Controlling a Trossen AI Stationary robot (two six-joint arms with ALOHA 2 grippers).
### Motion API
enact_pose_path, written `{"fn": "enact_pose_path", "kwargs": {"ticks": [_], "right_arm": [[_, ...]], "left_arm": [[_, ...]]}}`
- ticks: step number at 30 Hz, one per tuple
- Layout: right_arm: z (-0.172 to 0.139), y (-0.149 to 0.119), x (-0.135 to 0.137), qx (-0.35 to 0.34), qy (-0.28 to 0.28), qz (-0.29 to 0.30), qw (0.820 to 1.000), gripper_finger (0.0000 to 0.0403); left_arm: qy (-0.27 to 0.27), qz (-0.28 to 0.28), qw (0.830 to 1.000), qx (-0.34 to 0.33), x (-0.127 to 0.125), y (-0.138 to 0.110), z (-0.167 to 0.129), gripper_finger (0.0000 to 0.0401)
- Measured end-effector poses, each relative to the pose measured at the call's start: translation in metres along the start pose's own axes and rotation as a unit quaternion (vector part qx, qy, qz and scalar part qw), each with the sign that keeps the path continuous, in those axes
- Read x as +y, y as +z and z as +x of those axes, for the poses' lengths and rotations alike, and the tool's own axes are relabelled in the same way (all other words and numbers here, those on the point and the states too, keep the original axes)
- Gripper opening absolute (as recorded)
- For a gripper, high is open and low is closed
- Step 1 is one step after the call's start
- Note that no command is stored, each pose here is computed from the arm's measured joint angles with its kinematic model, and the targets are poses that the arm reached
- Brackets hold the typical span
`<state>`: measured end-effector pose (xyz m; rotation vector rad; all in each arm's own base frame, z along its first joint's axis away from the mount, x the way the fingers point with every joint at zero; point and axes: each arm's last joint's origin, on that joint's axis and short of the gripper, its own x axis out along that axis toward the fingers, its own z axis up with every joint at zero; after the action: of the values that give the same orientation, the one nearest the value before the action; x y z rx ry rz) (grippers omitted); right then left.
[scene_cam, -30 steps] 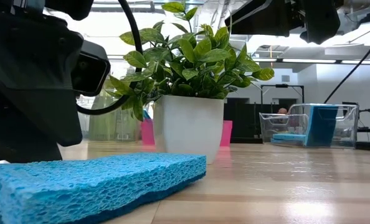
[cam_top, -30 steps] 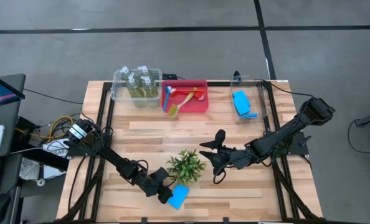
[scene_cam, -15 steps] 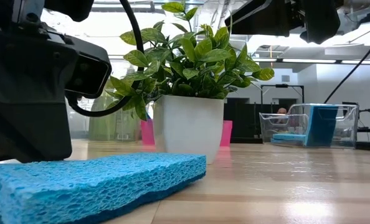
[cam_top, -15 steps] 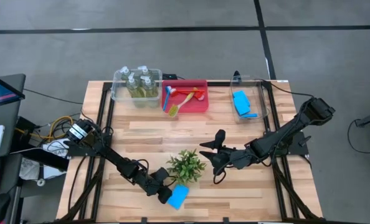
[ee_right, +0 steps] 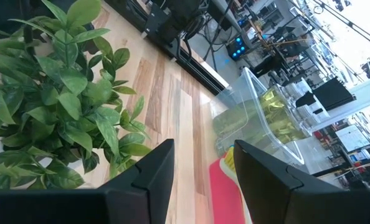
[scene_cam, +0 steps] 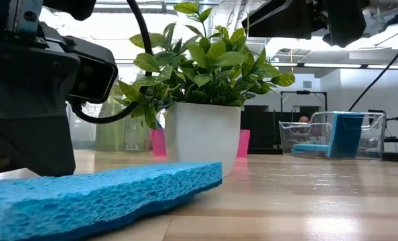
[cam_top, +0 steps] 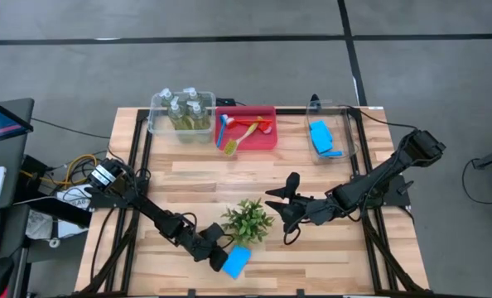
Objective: Pick & Place Kitchen Sink Supplies
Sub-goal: Put the blue sponge into the transparent bin
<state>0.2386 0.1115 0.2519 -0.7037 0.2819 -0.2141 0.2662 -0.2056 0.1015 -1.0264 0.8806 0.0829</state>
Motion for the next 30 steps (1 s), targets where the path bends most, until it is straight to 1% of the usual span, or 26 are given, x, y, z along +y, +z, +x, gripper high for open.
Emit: {"fn": "enact_pose_path", "kwargs": {"ticks": [7, 9, 14, 17, 19, 22, 25, 28, 30], "right_arm": [[0.0, 0.0, 0.0, 0.0, 0.0, 0.0, 1.0, 0.0159], [0.0, 0.0, 0.0, 0.0, 0.0, 0.0, 1.0, 0.0159], [0.0, 0.0, 0.0, 0.0, 0.0, 0.0, 1.0, 0.0159], [0.0, 0.0, 0.0, 0.0, 0.0, 0.0, 1.0, 0.0159], [0.0, 0.0, 0.0, 0.0, 0.0, 0.0, 1.0, 0.0159], [0.0, 0.0, 0.0, 0.001, 0.0, -0.001, 1.0, 0.0159], [0.0, -0.001, 0.001, 0.003, 0.004, -0.004, 1.0, 0.0159], [0.0, -0.001, 0.001, 0.004, 0.006, -0.006, 1.0, 0.0159], [0.0, -0.001, 0.001, 0.004, 0.007, -0.008, 1.0, 0.0159]], "left_arm": [[0.003, 0.001, 1.0, 0.0, 0.0, 0.0, -0.001, 0.0003], [0.014, 0.003, 1.0, 0.008, 0.001, 0.0, -0.004, 0.0003], [0.071, 0.014, 0.997, 0.007, 0.001, 0.003, -0.027, 0.0003], [0.087, 0.017, 0.996, -0.011, 0.0, 0.007, -0.044, 0.0003], [0.077, 0.02, 0.996, -0.034, -0.002, 0.008, -0.053, 0.0003], [0.06, 0.044, 0.995, -0.074, -0.007, 0.01, -0.068, 0.0003], [0.034, 0.063, 0.993, -0.092, -0.014, 0.007, -0.081, 0.0005], [0.014, 0.066, 0.992, -0.104, -0.019, 0.003, -0.086, 0.0018], [0.0, 0.061, 0.993, -0.106, -0.021, 0.001, -0.084, 0.0033]]}}
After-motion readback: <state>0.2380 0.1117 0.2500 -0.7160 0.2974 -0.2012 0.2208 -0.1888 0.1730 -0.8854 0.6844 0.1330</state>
